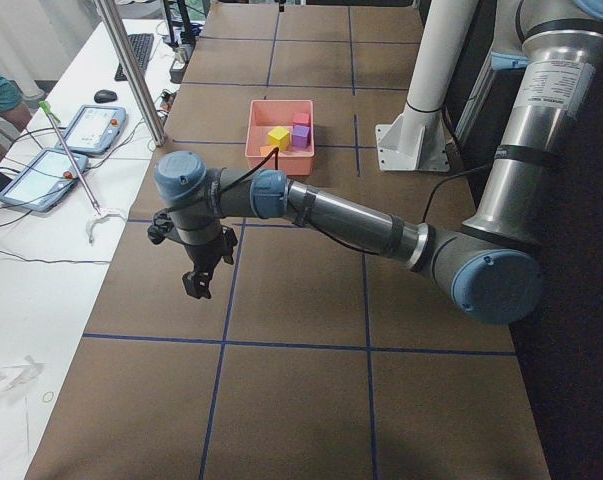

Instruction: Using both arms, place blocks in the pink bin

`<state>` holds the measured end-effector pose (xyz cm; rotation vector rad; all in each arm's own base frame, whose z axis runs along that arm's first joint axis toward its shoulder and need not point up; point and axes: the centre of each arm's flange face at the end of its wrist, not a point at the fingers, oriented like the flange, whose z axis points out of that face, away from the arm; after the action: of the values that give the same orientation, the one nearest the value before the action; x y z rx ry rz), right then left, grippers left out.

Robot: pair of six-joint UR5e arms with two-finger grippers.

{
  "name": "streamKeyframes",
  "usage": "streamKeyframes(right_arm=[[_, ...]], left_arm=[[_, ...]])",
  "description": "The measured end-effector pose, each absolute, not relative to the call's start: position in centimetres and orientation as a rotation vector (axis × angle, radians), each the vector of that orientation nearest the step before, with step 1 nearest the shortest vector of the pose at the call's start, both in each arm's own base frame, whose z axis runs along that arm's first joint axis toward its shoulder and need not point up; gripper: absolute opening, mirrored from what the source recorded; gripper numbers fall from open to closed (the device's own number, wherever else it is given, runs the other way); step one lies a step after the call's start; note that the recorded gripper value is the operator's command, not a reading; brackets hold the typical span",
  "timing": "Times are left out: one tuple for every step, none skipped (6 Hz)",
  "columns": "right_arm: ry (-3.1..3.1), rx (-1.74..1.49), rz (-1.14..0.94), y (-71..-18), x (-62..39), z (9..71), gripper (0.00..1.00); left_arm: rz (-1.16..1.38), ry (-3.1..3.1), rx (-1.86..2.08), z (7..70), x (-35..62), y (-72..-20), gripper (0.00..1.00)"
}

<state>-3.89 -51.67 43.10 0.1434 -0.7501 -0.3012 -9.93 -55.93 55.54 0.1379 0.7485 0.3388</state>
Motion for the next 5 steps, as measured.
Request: streamKeyframes(right_arm=[[-0.743, 0.125, -0.314, -48.4, 1.3, 48.8, 0.99], [-0.749, 0.098, -0.287, -45.0, 4.4, 53.1, 1.0], [-0.76, 0.071, -0.257, -42.4, 5.7, 56.4, 1.0], [-0.767, 0.043, -0.235, -40.9, 6.0, 58.7, 1.0], [-0.771, 0.02, -0.223, -40.4, 6.1, 60.2, 1.0]], left_arm=[[0.305, 0.758, 0.117, 58.9, -12.6, -53.8, 1.0], [0.274, 0.769, 0.089, 61.7, -13.7, -51.2, 1.0], [0.254, 0.776, 0.069, 64.8, -13.9, -48.2, 1.0], [0.248, 0.776, 0.065, 67.2, -13.7, -45.9, 1.0], [0.249, 0.773, 0.069, 68.8, -13.5, -44.7, 1.0]])
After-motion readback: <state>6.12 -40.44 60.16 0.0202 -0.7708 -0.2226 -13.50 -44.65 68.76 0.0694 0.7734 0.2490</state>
